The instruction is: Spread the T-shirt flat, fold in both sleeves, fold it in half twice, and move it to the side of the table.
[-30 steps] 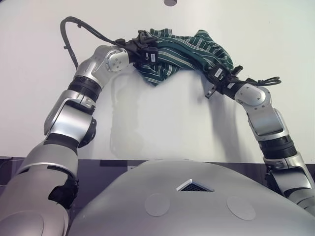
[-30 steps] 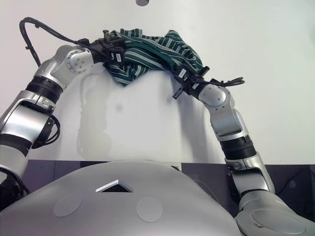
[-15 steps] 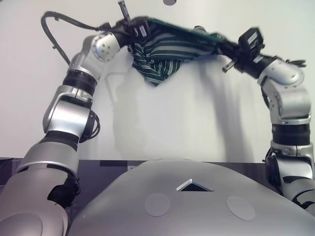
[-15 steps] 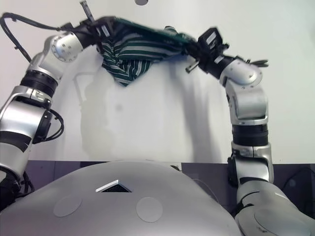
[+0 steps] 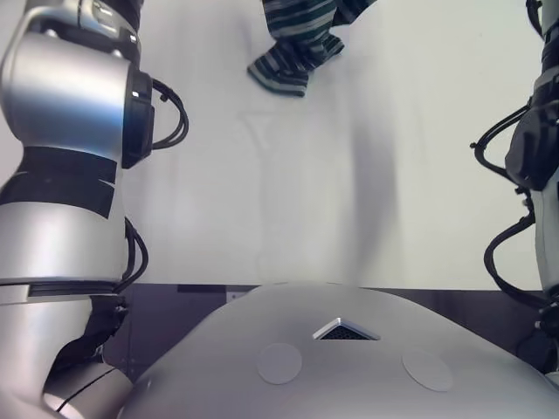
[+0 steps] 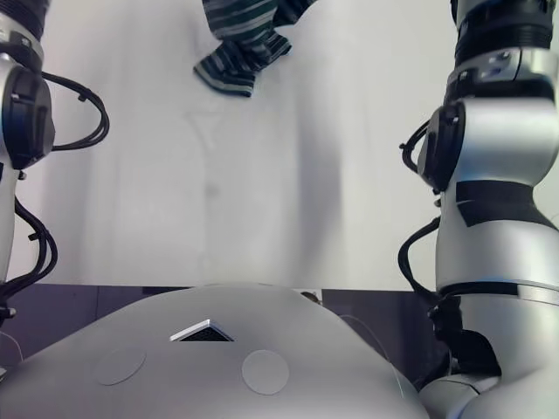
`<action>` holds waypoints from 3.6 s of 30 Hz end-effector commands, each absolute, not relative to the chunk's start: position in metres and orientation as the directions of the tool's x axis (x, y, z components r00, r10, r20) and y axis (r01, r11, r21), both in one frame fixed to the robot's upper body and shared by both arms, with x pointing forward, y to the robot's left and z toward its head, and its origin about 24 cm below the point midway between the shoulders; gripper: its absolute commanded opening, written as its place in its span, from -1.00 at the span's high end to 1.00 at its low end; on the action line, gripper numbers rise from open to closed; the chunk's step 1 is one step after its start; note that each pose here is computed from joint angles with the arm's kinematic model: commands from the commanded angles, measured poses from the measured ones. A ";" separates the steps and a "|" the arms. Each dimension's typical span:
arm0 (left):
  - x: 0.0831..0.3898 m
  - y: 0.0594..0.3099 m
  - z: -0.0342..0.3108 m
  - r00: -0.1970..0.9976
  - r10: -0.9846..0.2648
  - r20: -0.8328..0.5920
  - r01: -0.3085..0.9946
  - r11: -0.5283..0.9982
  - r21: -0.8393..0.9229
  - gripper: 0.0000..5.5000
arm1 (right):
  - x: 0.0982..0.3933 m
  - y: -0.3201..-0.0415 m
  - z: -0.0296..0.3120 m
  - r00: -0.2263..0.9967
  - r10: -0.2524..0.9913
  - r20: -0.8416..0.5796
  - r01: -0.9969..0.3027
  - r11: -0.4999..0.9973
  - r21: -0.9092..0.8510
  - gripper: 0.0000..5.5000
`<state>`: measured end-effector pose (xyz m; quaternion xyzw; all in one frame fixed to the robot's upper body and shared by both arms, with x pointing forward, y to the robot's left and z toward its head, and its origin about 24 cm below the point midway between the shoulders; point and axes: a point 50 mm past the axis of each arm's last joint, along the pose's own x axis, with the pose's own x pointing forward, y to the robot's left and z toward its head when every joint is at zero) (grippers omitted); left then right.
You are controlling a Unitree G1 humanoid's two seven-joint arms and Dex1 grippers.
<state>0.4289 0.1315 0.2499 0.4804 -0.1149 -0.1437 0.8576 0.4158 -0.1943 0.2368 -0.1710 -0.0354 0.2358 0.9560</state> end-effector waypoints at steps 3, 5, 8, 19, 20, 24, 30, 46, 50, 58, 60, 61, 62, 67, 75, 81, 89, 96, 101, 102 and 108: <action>0.428 0.127 0.298 0.929 -0.308 0.203 -0.023 0.500 0.866 0.99 | 0.416 -0.205 0.292 0.905 0.373 0.204 -0.290 0.892 -0.345 1.00; 0.424 0.127 0.318 0.914 -0.311 0.261 -0.069 0.515 0.854 0.99 | 0.413 -0.206 0.307 0.887 0.380 0.262 -0.281 0.895 -0.347 1.00; 0.419 0.132 0.338 0.891 -0.344 0.296 -0.075 0.532 0.843 0.99 | 0.409 -0.209 0.316 0.857 0.424 0.294 -0.313 0.880 -0.356 1.00; 0.358 0.197 0.307 0.489 -0.819 -0.300 0.710 0.174 0.682 0.99 | 0.314 -0.228 0.277 0.532 0.820 -0.213 -0.791 0.391 -0.470 1.00; 0.337 0.203 0.313 0.408 -0.837 -0.365 0.758 0.088 0.646 0.99 | 0.294 -0.225 0.275 0.449 0.839 -0.309 -0.851 0.295 -0.435 1.00; 0.265 0.199 0.313 0.158 -0.806 -0.570 0.860 -0.171 0.481 0.99 | 0.233 -0.214 0.253 0.136 0.779 -0.612 -0.975 -0.004 -0.222 1.00; 0.202 0.186 0.201 -0.159 -0.560 -0.813 0.929 -0.364 0.069 0.99 | 0.180 -0.206 0.177 -0.115 0.547 -0.829 -0.984 -0.176 0.020 1.00; 0.188 0.185 0.168 -0.110 -0.912 -0.396 0.989 -0.059 -0.137 0.78 | 0.143 -0.209 0.111 -0.094 0.691 -0.717 -0.973 0.090 0.214 0.44; 0.251 0.163 0.171 0.188 -0.963 -0.194 0.978 0.202 -0.055 0.92 | 0.209 -0.222 0.166 0.288 0.852 -0.436 -0.932 0.354 0.074 0.60; 0.332 0.056 0.057 0.401 -0.780 -0.481 0.915 0.369 0.164 1.00 | 0.270 -0.170 0.093 0.547 0.705 -0.450 -0.764 0.641 0.076 0.99; 0.336 0.054 0.035 0.431 -0.710 -0.557 0.901 0.371 0.225 1.00 | 0.267 -0.164 0.079 0.521 0.692 -0.501 -0.773 0.631 0.068 0.99; 0.336 0.052 0.029 0.428 -0.695 -0.579 0.902 0.372 0.220 1.00 | 0.265 -0.161 0.069 0.507 0.678 -0.532 -0.775 0.629 0.063 0.99; 0.335 0.051 0.021 0.415 -0.671 -0.614 0.907 0.355 0.225 1.00 | 0.261 -0.157 0.057 0.487 0.659 -0.573 -0.784 0.619 0.045 0.99; 0.339 0.059 0.012 0.412 -0.590 -0.694 0.911 0.289 0.295 1.00 | 0.249 -0.162 0.023 0.452 0.556 -0.698 -0.798 0.601 -0.038 0.99; 0.356 0.149 0.016 0.532 -0.394 -0.750 0.808 0.502 0.309 1.00 | 0.252 -0.182 0.008 0.520 0.460 -0.720 -0.702 0.711 -0.052 0.99; 0.365 0.152 0.024 0.640 -0.352 -0.683 0.723 0.576 0.381 1.00 | 0.271 -0.179 0.024 0.620 0.471 -0.627 -0.601 0.799 0.005 0.99; 0.355 0.070 0.068 0.364 -0.848 -0.385 0.904 0.421 -0.074 1.00 | 0.266 -0.167 0.031 0.607 0.542 -0.581 -0.625 0.777 0.073 0.99; 0.342 0.042 0.040 0.365 -0.737 -0.568 0.904 0.428 0.026 1.00 | 0.266 -0.163 0.034 0.601 0.551 -0.579 -0.643 0.764 0.061 0.99; 0.342 0.047 0.018 0.425 -0.601 -0.677 0.864 0.493 0.105 1.00 | 0.265 -0.160 0.030 0.594 0.545 -0.592 -0.649 0.759 0.047 0.99; 0.343 0.052 0.015 0.432 -0.567 -0.701 0.859 0.497 0.127 1.00 | 0.264 -0.161 0.029 0.593 0.535 -0.601 -0.649 0.760 0.036 0.99; 0.346 0.103 0.007 0.437 -0.442 -0.783 0.837 0.518 0.175 1.00 | 0.272 -0.174 0.024 0.667 0.426 -0.611 -0.553 0.833 -0.023 0.99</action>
